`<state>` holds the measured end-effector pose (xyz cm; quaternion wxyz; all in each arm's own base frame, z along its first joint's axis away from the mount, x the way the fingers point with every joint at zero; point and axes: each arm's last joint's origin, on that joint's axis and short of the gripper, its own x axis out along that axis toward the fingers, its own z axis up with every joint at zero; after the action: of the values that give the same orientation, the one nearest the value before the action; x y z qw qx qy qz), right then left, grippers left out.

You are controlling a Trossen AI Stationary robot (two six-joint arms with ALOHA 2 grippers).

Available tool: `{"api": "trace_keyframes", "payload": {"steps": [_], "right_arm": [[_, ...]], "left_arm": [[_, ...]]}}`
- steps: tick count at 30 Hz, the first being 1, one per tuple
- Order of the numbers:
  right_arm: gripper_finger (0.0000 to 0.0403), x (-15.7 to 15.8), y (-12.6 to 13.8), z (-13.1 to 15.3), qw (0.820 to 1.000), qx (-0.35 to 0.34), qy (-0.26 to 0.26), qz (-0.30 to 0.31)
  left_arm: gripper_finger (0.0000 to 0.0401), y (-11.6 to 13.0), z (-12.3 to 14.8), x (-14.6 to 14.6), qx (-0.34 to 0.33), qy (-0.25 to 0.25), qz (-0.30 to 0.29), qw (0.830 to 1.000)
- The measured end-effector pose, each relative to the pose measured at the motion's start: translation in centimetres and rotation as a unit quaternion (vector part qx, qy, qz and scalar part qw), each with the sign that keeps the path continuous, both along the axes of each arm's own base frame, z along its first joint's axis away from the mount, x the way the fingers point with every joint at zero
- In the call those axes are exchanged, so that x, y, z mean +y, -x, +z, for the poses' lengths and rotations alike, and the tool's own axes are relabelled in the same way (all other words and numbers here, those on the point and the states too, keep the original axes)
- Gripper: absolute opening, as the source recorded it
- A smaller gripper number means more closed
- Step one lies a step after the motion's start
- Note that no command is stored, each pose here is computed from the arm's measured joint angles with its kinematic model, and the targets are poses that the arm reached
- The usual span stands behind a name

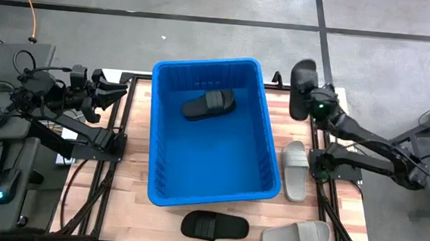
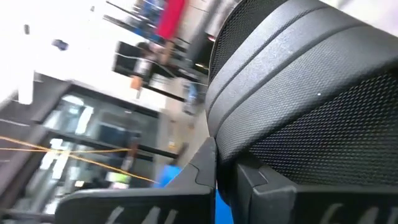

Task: Pick and place slides into bin
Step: Put the black slide into the blue container

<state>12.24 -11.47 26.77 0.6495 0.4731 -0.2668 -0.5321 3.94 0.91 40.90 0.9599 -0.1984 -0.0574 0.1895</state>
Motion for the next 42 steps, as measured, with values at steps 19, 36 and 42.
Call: {"api": "trace_keyframes", "payload": {"steps": [19, 36, 42], "right_arm": [[0.0000, 0.8, -6.4, 14.3, 0.982, 0.014, 0.117, 0.151], [0.0000, 5.4, -19.6, 21.0, 0.916, -0.013, 0.237, 0.324], [0.0000, 6.4, -23.4, 21.1, 0.897, -0.002, 0.249, 0.365]], "left_arm": [[0.0108, -2.6, 1.1, -0.4, -0.021, -0.011, 0.000, 1.000], [0.0179, -6.9, 0.8, -1.1, -0.015, 0.049, 0.007, 0.999], [0.0278, -7.1, 0.9, -1.1, -0.038, 0.088, 0.013, 0.995]]}}
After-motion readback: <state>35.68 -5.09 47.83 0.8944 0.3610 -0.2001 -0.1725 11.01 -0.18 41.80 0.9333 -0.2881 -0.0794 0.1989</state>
